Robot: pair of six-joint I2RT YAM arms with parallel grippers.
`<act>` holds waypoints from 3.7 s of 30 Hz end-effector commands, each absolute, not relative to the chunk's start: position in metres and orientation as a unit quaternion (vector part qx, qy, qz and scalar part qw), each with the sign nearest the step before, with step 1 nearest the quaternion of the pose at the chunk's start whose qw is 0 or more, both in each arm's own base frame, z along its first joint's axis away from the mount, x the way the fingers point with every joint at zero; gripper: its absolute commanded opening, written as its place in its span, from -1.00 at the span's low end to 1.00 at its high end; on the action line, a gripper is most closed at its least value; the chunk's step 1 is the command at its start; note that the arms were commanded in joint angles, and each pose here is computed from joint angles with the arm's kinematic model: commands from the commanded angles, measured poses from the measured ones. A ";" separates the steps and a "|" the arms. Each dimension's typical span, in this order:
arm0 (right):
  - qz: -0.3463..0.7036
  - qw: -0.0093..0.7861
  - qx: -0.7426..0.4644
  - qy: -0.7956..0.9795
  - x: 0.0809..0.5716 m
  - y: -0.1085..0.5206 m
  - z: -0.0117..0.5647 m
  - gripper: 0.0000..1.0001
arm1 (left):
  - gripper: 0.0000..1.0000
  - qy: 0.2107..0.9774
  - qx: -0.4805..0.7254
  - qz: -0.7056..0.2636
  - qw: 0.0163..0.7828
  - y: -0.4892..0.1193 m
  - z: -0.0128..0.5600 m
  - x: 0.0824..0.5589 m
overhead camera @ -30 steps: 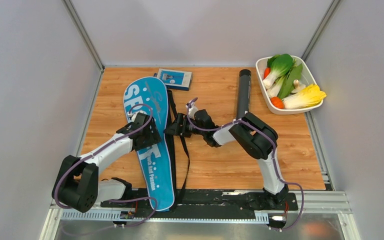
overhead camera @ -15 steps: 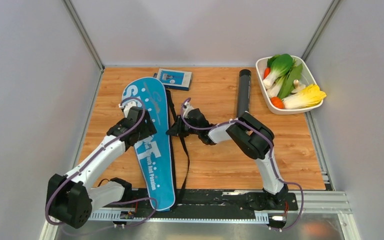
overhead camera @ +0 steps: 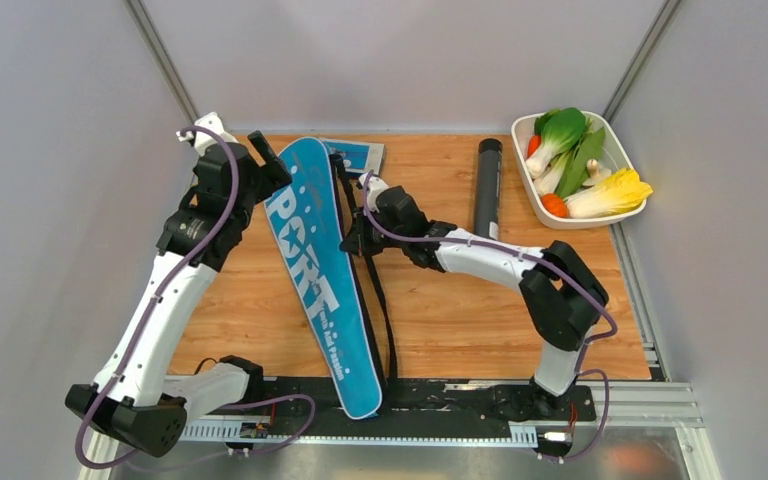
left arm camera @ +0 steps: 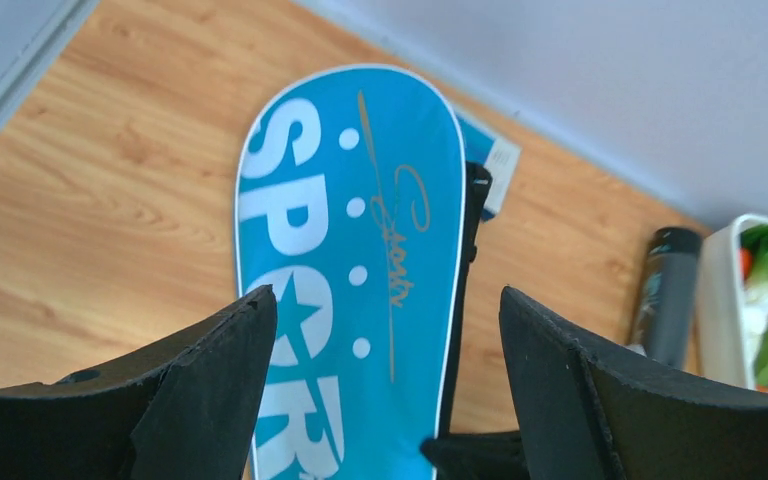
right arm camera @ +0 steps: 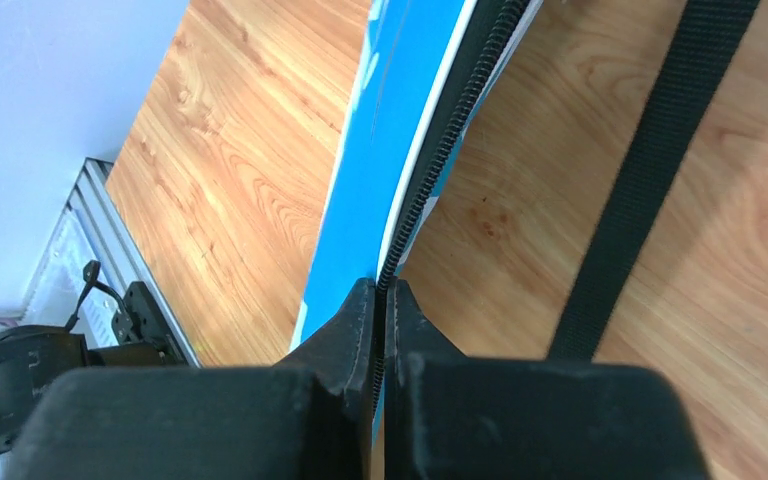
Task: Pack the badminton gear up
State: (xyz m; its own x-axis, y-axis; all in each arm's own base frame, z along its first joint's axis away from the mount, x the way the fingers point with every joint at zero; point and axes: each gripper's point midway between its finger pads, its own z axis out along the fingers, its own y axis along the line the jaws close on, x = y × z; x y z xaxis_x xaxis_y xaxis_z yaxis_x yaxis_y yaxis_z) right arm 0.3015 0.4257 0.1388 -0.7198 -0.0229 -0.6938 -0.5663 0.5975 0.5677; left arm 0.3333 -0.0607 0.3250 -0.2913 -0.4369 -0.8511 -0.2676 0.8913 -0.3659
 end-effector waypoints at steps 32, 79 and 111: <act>0.021 0.500 -0.426 0.753 0.257 0.421 0.177 -1.00 | 0.82 0.792 -0.372 -0.036 0.483 0.023 0.276 0.374; 0.191 0.481 -0.363 0.775 0.254 0.435 0.196 -1.00 | 0.14 0.864 -0.112 -0.069 0.487 0.008 0.255 0.356; 0.187 0.490 -0.358 0.773 0.257 0.433 0.198 -1.00 | -0.08 0.860 -0.137 0.062 0.488 0.058 0.255 0.377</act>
State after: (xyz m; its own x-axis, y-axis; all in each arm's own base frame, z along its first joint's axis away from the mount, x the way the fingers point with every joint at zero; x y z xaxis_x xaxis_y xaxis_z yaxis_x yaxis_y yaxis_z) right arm 0.2516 0.4364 0.1685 -0.2800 -0.4477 -0.8492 -0.7621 0.6416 -0.0869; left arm 0.3729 0.0356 0.2342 -0.5463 -0.2029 -0.8126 -0.2224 0.9705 -0.0928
